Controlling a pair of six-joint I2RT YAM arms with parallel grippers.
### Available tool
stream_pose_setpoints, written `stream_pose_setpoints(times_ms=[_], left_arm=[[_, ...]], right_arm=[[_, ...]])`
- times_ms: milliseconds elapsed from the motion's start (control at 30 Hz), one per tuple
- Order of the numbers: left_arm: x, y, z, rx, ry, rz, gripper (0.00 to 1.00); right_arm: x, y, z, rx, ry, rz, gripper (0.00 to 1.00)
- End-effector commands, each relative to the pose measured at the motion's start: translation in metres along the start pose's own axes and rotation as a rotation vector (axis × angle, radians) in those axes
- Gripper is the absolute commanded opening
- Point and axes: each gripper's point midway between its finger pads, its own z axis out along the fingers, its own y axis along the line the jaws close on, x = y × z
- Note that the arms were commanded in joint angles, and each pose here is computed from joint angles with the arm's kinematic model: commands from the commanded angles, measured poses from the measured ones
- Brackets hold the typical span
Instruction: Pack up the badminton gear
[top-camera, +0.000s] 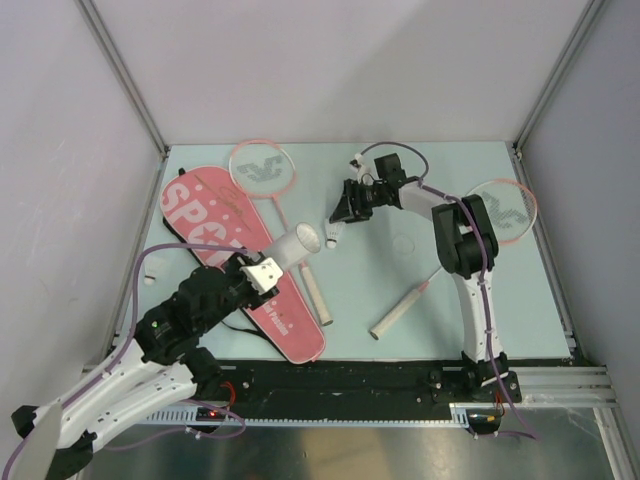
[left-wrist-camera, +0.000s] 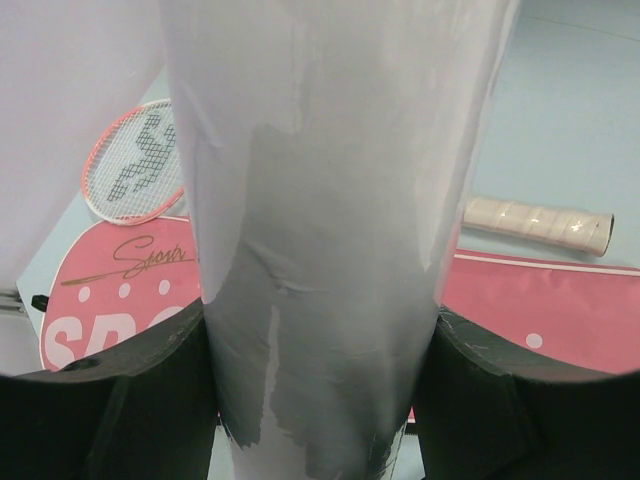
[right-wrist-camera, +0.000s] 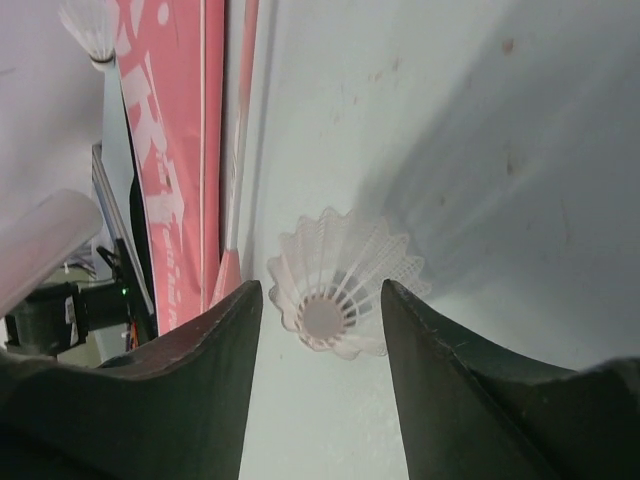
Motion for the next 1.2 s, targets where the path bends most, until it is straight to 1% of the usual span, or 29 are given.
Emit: stream_pose_setpoints(times_ms=[0,100,267,333,500,567,700,767,833,933,1000,1067,1133,1167], left_arm=[[-0.016,0.006,0.003,-0.025,-0.058,-0.008,0.48],[-0.015,0.005,0.004,-0.023,-0.055,-0.009,0.48],[-0.014,0.004,0.006,-0.019,-0.05,-0.011,0.48],[-0.014,0.004,0.006,-0.02,-0.049,-0.011,0.48],[-0.013,0.005,0.005,-0.025,-0.05,-0.015,0.48],[-0.013,0.005,0.004,-0.027,-0.052,-0.015,0.48],[-0.013,0.005,0.005,-0.026,-0.051,-0.013,0.48],[-0.014,0.005,0.005,-0.025,-0.05,-0.013,0.48],[-0.014,0.005,0.005,-0.025,-0.05,-0.014,0.48],[-0.014,0.005,0.004,-0.025,-0.054,-0.019,0.48],[-0.015,0.005,0.004,-0.026,-0.057,-0.022,0.48],[-0.015,0.005,0.004,-0.027,-0.057,-0.025,0.48],[-0.015,0.006,0.003,-0.028,-0.057,-0.026,0.48],[-0.015,0.006,0.003,-0.028,-0.058,-0.028,0.48]], right_arm=[[-0.005,0.031,-0.03,-0.019,-0.023,-0.102,0.54],[0.005,0.033,-0.037,0.002,-0.016,-0.1,0.48],[0.012,0.039,-0.046,0.01,-0.047,-0.103,0.25],[0.014,0.042,-0.048,0.001,-0.049,-0.094,0.18],[0.02,0.046,-0.051,-0.01,-0.052,-0.072,0.04],[0.021,0.048,-0.052,-0.007,-0.059,-0.065,0.03],[0.028,0.039,-0.051,0.05,-0.059,0.003,0.24],[0.033,0.036,-0.046,0.064,-0.054,0.024,0.3],[0.037,0.033,-0.04,0.066,-0.049,0.035,0.33],[0.041,0.032,-0.032,0.065,-0.041,0.048,0.34],[0.042,0.034,-0.029,0.061,-0.045,0.049,0.3],[0.039,0.037,-0.03,0.058,-0.062,0.038,0.21],[0.034,0.043,-0.036,0.06,-0.091,0.022,0.07],[0.032,0.045,-0.041,0.062,-0.108,0.016,0.04]])
